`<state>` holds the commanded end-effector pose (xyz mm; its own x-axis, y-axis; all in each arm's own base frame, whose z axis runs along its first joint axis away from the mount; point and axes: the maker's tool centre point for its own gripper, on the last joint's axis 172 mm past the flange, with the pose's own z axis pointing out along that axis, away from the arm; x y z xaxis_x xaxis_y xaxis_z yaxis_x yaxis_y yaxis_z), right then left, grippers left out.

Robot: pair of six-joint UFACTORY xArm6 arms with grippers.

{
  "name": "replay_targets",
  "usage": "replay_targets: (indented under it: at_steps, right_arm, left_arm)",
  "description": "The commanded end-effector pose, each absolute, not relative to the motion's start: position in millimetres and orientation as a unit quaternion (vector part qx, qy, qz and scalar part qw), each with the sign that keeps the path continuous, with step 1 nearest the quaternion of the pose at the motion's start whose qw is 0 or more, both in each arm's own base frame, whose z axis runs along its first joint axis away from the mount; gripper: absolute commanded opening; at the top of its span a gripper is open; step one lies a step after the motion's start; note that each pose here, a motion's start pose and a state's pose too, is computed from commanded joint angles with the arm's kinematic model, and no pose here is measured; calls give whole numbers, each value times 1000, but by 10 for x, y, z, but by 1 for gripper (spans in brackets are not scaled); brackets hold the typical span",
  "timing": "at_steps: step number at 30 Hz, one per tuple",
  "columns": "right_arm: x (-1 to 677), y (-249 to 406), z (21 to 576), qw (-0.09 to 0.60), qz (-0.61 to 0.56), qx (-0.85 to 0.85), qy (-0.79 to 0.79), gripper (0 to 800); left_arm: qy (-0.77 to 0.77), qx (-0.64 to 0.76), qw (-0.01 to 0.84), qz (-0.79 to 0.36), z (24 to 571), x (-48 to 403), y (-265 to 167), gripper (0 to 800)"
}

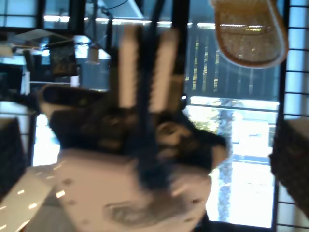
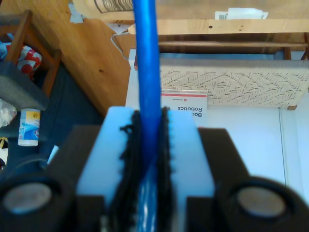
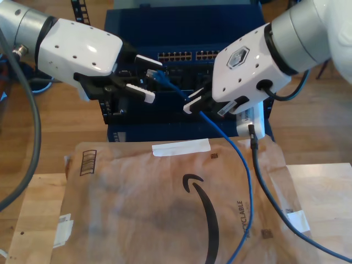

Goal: Grab the cable and plug it in

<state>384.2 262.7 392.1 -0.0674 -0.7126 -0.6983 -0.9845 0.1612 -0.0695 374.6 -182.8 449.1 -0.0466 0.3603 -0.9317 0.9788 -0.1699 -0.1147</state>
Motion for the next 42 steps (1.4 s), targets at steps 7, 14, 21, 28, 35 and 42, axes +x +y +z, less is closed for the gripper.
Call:
replay_targets:
  at_steps: [7,14,21,28,35,42]
  right_arm:
    - [3829,2606,3917,309,218,-610,697,1]
    - [3805,2590,3937,312,215,-611,695,1]
    - [3845,2548,3972,326,201,-607,696,1]
    - [3850,2531,3992,332,192,-609,695,1]
    - [3826,2536,3925,326,194,-610,696,1]
    - [3821,2541,3913,325,195,-609,696,1]
  left_arm:
    - [557,585,333,-487,4614,3753,-1873,590]
    - [574,567,333,-488,4572,3833,-1755,548]
    - [599,540,303,-508,4577,3792,-1766,539]
    - [610,527,288,-517,4556,3766,-1761,445]
    - [614,521,284,-520,4555,3770,-1762,400]
    - [615,521,284,-520,4550,3769,-1760,383]
